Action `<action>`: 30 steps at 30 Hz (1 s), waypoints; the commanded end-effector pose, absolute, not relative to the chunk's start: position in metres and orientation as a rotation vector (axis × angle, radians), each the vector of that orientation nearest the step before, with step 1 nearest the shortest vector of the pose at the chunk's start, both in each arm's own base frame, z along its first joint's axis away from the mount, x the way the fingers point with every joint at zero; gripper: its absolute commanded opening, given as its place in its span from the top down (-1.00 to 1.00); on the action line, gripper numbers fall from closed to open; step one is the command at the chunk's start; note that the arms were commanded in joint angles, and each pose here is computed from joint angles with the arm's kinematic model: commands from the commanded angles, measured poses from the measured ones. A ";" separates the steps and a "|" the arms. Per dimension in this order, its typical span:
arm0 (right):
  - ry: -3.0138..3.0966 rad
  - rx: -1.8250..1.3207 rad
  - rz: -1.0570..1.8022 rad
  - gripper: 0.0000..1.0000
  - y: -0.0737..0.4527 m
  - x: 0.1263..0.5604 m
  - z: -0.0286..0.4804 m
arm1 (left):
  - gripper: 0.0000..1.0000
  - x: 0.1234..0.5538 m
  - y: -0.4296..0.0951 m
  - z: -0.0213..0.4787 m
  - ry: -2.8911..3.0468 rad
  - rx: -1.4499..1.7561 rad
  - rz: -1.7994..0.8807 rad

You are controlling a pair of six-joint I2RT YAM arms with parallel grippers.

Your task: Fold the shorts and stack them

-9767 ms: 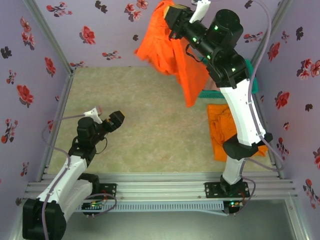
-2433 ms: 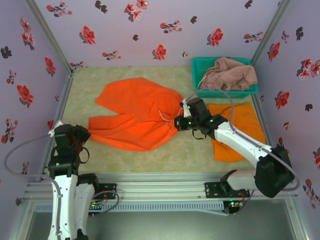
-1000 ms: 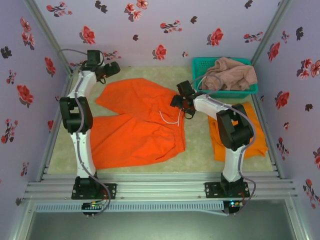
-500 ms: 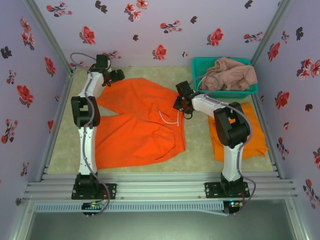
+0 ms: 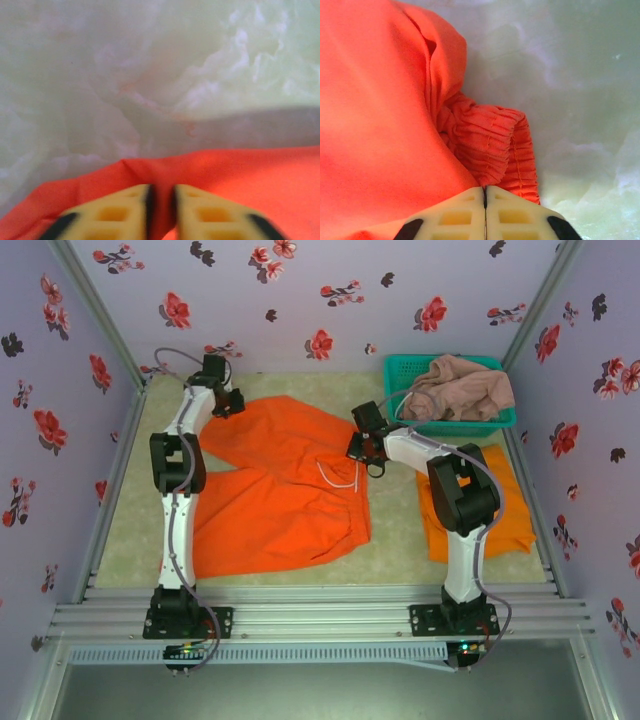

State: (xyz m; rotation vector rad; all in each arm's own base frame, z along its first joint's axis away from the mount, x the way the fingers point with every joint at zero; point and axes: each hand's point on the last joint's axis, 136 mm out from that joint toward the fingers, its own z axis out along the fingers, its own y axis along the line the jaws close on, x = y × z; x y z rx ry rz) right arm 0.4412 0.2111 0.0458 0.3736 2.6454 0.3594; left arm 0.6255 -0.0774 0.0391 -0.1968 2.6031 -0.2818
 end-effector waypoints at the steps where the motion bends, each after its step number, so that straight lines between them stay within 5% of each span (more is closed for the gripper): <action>1: 2.578 0.320 0.425 1.00 0.223 0.462 0.070 | 0.96 0.629 -0.080 0.070 2.559 -0.182 -0.288; 9: 2.430 0.180 0.486 1.00 0.235 0.483 0.147 | 1.00 0.635 -0.078 0.232 2.217 -0.135 -0.316; 15: 2.320 0.083 0.507 1.00 0.225 0.457 0.182 | 1.00 0.577 -0.077 0.308 1.984 -0.093 -0.337; 19: 2.419 0.025 0.438 0.94 0.216 0.424 0.150 | 0.92 0.519 -0.086 0.274 2.045 -0.110 -0.359; 23: 2.554 -0.093 0.322 0.74 0.220 0.383 0.106 | 0.79 0.451 -0.093 0.179 2.246 -0.218 -0.326; 26: 2.637 -0.247 0.177 0.49 0.226 0.347 0.079 | 0.74 0.398 -0.096 0.111 2.363 -0.254 -0.230; 30: 2.697 -0.373 0.074 0.11 0.230 0.315 0.059 | 0.42 0.343 -0.099 0.051 2.466 -0.275 -0.191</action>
